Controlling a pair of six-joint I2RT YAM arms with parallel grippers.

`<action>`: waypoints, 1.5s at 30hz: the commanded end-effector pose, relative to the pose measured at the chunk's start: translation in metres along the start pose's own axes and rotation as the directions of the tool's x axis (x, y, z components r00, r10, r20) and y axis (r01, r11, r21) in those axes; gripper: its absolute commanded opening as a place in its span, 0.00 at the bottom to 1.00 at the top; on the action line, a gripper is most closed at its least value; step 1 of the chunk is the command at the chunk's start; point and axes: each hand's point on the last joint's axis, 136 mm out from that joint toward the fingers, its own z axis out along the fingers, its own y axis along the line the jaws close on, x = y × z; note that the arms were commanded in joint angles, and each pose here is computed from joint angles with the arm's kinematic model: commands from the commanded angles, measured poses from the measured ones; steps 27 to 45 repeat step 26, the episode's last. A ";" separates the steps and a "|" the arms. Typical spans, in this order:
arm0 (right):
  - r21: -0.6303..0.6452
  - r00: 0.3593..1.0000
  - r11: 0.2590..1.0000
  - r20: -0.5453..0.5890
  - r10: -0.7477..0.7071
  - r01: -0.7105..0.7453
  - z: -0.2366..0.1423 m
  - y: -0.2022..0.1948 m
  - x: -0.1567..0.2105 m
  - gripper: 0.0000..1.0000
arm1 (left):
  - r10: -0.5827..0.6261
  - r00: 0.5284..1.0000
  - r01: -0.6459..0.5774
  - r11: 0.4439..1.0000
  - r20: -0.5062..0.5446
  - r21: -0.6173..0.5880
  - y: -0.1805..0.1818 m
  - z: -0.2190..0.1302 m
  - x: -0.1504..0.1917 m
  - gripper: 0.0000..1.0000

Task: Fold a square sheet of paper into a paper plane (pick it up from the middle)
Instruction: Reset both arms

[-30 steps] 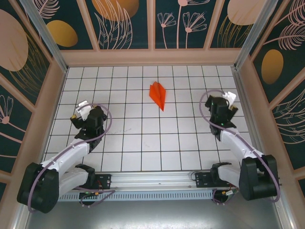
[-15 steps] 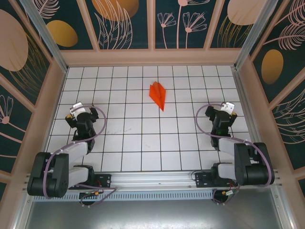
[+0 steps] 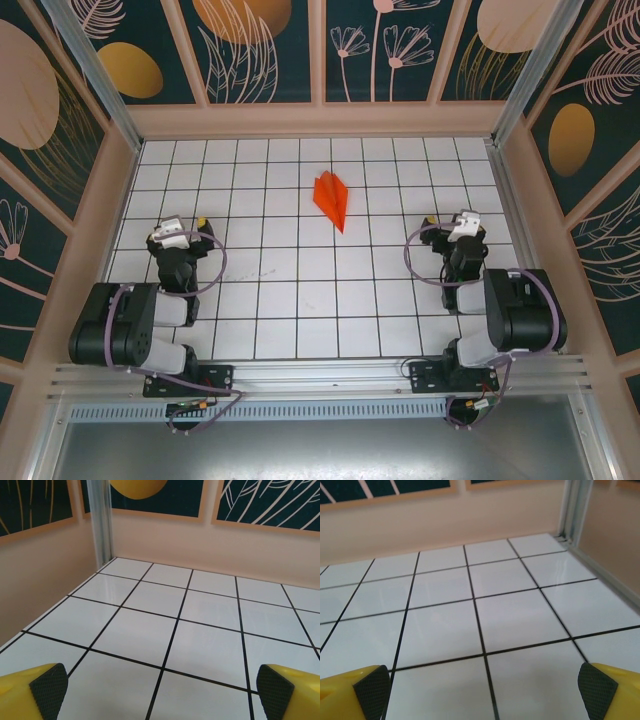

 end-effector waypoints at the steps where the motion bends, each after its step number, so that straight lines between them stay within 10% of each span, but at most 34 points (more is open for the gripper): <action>1: -0.057 0.997 0.998 0.077 -0.003 0.008 0.002 0.009 -0.016 0.99 | -0.005 0.997 0.003 0.999 0.078 0.034 -0.007 0.004 -0.017 0.99; 45: -0.036 0.998 0.999 0.056 0.018 -0.016 0.007 0.001 -0.015 0.99 | 0.022 1.000 -0.023 0.999 0.022 0.042 -0.012 0.019 -0.011 0.99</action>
